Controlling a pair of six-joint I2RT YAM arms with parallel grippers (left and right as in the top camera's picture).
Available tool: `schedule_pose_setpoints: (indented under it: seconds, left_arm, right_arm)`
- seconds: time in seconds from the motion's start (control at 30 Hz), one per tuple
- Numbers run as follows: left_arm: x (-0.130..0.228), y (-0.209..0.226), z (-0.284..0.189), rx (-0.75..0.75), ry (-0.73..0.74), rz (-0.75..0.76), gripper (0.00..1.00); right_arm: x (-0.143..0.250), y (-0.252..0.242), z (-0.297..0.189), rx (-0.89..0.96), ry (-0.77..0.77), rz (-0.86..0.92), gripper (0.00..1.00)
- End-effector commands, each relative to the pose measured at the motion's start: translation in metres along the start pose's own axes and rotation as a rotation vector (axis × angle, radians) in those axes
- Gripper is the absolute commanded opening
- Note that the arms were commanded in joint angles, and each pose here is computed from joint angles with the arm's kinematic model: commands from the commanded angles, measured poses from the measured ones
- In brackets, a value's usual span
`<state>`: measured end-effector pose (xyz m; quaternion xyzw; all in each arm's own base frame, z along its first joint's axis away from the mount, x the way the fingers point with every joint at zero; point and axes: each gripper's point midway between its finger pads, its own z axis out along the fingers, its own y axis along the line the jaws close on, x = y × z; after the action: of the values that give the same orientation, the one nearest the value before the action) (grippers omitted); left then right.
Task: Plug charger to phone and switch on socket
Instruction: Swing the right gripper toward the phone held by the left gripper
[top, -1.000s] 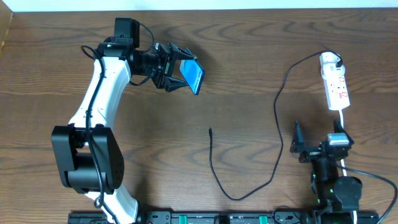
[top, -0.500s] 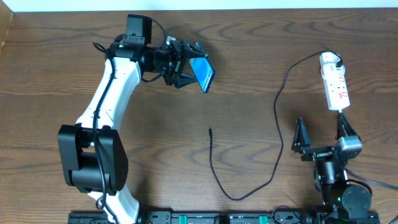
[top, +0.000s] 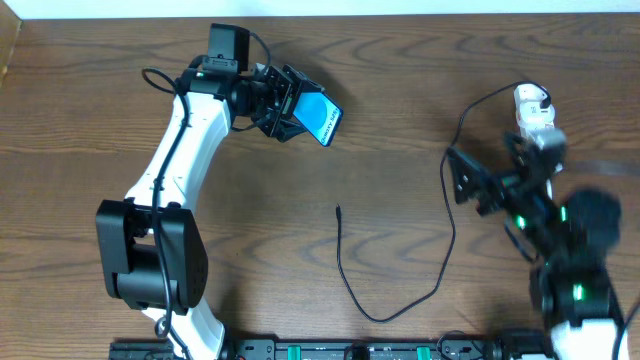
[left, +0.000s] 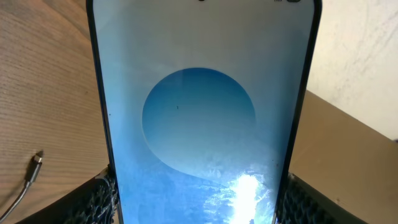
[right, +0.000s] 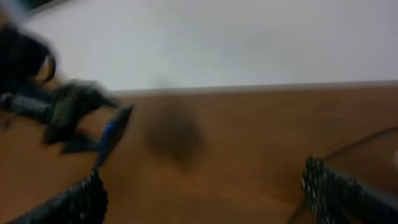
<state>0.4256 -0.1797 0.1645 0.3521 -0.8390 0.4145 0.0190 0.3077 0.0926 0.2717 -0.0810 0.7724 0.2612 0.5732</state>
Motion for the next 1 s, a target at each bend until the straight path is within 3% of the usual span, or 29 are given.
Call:
schedule_pose_setpoints:
  seconds: [0.0,0.13,0.27,0.33,0.7,0.97]
  left_arm:
    - [0.012,-0.018,-0.010,0.030,-0.024,0.021,0.07]
    - [0.005,-0.013,-0.005,-0.009,-0.094,0.002,0.08]
    - [0.011,-0.013,0.001,-0.026,-0.106,-0.012,0.07]
    - [0.012,-0.013,0.003,-0.031,-0.109,-0.024,0.07]
    - [0.022,-0.012,0.013,-0.058,-0.130,-0.066,0.08]
    - [0.042,-0.009,0.030,-0.108,-0.145,-0.033,0.07]
  right_arm:
    - [-0.003,0.055,0.021,-0.395,0.140,0.054,0.99]
    - [-0.007,0.057,0.049,-0.532,0.166,0.068,0.99]
    - [-0.002,0.041,0.083,-0.520,0.232,0.431,0.99]
    - [0.006,0.041,0.094,-0.543,0.272,0.519,0.99]
    - [0.081,0.077,0.127,-0.635,0.464,0.525,0.99]
    - [0.105,0.089,0.141,-0.582,0.486,0.480,0.98]
